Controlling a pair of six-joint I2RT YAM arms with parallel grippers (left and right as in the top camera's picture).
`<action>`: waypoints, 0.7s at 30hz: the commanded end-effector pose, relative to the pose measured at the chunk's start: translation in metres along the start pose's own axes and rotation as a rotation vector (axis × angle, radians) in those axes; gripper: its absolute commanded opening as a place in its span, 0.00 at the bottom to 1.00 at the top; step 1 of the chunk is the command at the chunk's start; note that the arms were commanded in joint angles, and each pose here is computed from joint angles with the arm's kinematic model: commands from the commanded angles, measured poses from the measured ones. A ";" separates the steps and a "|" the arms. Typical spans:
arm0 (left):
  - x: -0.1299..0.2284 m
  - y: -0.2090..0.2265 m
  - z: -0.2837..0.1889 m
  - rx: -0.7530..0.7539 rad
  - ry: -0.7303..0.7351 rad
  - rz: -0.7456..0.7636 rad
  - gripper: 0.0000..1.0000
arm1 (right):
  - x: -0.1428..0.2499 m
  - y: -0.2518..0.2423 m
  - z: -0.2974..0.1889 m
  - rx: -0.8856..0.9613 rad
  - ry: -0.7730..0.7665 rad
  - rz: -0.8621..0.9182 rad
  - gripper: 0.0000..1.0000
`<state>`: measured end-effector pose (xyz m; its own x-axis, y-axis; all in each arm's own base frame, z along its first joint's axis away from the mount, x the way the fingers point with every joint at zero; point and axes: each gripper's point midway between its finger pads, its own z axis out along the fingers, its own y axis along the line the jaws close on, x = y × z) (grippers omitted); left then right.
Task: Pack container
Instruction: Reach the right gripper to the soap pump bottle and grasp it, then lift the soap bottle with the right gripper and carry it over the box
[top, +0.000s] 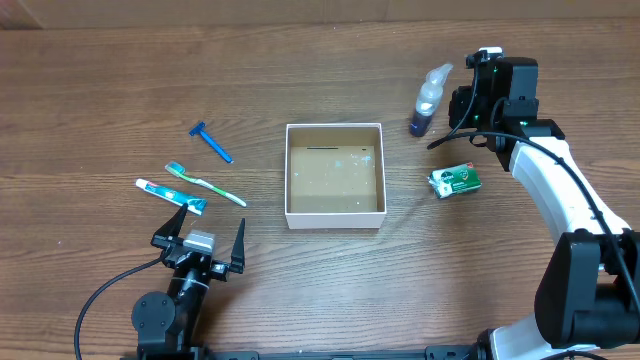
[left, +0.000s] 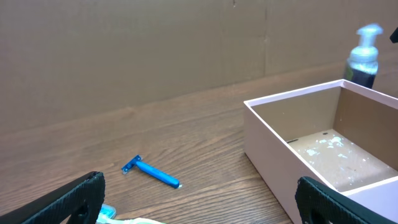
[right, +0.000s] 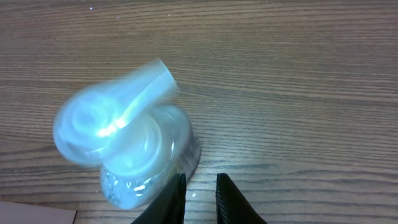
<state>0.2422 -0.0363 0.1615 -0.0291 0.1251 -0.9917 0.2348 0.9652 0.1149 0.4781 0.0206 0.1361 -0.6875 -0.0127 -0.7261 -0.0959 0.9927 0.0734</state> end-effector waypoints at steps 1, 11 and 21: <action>0.000 0.003 0.000 -0.017 -0.005 0.013 1.00 | -0.013 0.000 -0.003 -0.003 -0.032 -0.005 0.19; 0.000 0.003 0.000 -0.017 -0.005 0.013 1.00 | -0.004 0.022 -0.005 -0.116 0.011 0.011 0.78; 0.000 0.003 0.000 -0.017 -0.005 0.013 1.00 | -0.014 0.076 -0.019 -0.230 0.034 0.030 0.83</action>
<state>0.2422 -0.0363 0.1615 -0.0291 0.1251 -0.9917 0.2348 0.9652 0.1149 0.4561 0.0666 0.1284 -0.7670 0.0051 -0.6417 -0.1793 0.9585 0.2218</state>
